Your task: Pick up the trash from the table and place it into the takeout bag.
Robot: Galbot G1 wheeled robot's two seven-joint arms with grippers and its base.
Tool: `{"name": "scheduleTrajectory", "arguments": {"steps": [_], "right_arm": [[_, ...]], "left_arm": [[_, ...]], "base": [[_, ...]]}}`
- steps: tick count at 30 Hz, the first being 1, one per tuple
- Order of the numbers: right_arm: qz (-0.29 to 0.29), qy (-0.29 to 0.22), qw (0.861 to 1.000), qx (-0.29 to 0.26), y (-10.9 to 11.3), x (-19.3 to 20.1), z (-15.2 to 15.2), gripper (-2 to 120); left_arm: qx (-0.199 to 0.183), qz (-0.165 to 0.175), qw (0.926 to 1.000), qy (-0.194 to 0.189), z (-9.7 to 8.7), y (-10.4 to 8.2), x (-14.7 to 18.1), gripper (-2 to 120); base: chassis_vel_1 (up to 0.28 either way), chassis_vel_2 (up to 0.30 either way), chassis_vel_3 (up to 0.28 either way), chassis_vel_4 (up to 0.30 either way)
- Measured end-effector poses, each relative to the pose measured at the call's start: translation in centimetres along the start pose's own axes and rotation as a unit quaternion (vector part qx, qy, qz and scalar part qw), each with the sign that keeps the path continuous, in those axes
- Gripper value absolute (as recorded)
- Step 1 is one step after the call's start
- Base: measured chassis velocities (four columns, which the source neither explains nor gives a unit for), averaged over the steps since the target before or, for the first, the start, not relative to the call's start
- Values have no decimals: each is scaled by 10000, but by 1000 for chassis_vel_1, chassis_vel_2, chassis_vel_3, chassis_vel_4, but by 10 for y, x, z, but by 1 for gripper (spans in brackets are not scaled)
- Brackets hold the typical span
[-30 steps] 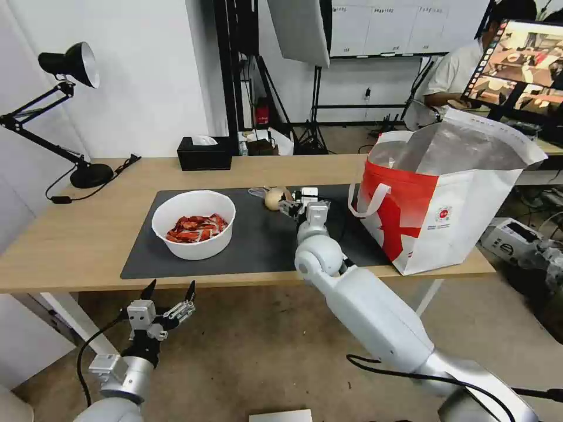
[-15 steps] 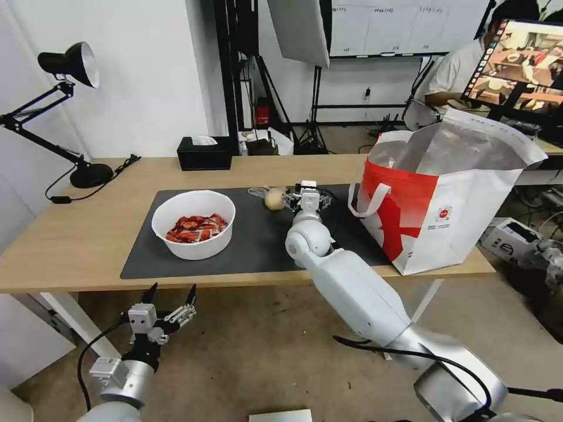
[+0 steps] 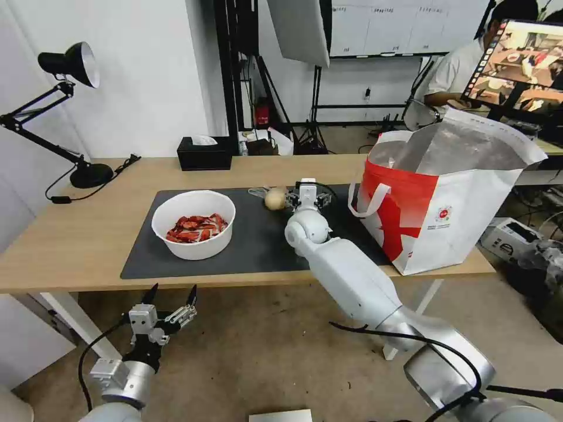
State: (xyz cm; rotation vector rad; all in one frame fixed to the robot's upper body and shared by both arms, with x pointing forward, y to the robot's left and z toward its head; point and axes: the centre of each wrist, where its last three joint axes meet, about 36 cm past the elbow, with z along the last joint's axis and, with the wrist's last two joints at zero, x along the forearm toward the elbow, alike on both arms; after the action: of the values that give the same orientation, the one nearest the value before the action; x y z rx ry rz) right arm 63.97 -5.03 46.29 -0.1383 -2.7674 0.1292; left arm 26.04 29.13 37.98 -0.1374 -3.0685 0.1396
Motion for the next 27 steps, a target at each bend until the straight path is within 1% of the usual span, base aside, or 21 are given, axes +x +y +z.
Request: {"name": "scheduleTrajectory", "arguments": {"steps": [7,11,27], "right_arm": [[-10,264,9992,305,-4,-8,-5,100],[-56,338,9987,381,-5,-11,-6,100],[-216,423,9977,474,-9,-11,-5,100]], "left_arm": [[26,6,10000,-1,1,-1,-1,100],[31,12,10000,-1,1,-2,-1,100],[52,52,10000,4,2,-5,-1,100]], "base": [[0,0,0,0],[0,0,0,0],[0,0,0,0]]}}
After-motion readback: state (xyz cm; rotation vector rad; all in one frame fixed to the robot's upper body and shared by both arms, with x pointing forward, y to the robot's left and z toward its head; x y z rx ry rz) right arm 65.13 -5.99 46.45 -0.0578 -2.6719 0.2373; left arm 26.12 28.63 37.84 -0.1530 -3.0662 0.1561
